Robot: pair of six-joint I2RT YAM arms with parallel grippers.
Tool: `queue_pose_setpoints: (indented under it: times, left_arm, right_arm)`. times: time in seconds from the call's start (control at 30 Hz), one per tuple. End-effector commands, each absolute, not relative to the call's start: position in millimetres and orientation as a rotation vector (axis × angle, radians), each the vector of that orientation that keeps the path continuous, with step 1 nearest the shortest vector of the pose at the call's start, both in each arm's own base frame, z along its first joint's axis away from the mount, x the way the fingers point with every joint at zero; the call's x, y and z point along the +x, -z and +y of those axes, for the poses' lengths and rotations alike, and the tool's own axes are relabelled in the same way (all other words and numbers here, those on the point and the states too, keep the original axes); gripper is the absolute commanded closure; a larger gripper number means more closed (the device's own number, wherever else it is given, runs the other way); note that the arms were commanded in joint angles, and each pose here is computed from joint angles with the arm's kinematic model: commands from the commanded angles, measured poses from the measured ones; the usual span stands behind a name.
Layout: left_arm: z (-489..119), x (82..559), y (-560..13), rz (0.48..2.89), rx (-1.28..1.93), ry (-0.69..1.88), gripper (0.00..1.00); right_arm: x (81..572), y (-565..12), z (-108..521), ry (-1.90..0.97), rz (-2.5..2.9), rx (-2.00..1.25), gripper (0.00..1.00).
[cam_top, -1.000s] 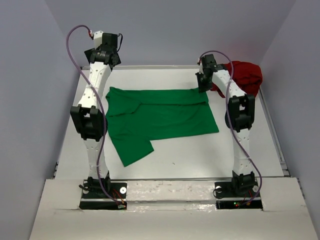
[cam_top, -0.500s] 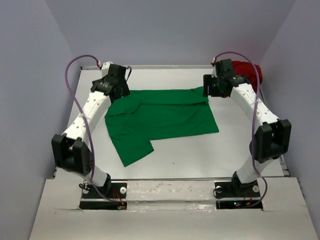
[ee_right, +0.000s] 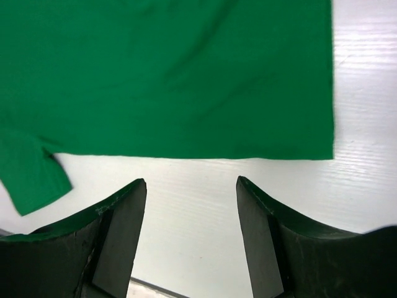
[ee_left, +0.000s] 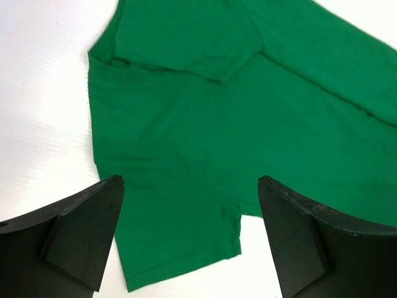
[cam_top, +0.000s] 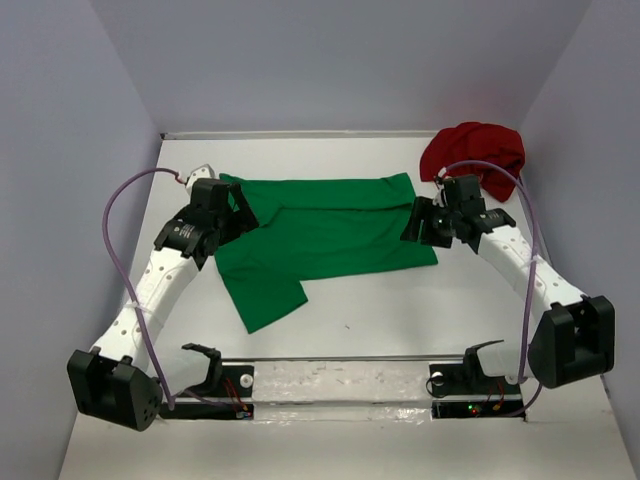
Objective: Fold and stack the t-shirts
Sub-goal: Fold the tshirt
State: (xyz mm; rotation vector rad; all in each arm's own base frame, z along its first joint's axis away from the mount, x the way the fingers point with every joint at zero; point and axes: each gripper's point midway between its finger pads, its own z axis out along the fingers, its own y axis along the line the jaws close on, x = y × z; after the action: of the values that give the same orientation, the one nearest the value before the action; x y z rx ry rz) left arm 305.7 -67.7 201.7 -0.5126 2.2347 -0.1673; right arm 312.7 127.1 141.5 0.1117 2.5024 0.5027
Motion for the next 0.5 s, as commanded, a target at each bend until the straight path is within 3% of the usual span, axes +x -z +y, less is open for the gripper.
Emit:
queue_pose_setpoints:
  times: [0.0, 0.27, 0.47]
  left_arm:
    - [-79.1, 298.1, -188.3, 2.268, -0.519, 0.283, 0.01]
    - [-61.7, 299.9, -163.3, 2.316, -0.560, 0.242, 0.01]
    - [-63.5, 292.9, -147.1, 2.397, -0.582, 0.270, 0.01]
  right_arm:
    - [312.8, -158.7, 142.5, -0.697, 2.403, 0.181, 0.35]
    - [311.8, -114.9, 101.2, -0.419, 2.473, 0.273, 0.36]
    - [318.7, -117.4, 91.0, -0.468, 2.454, 0.331, 0.36]
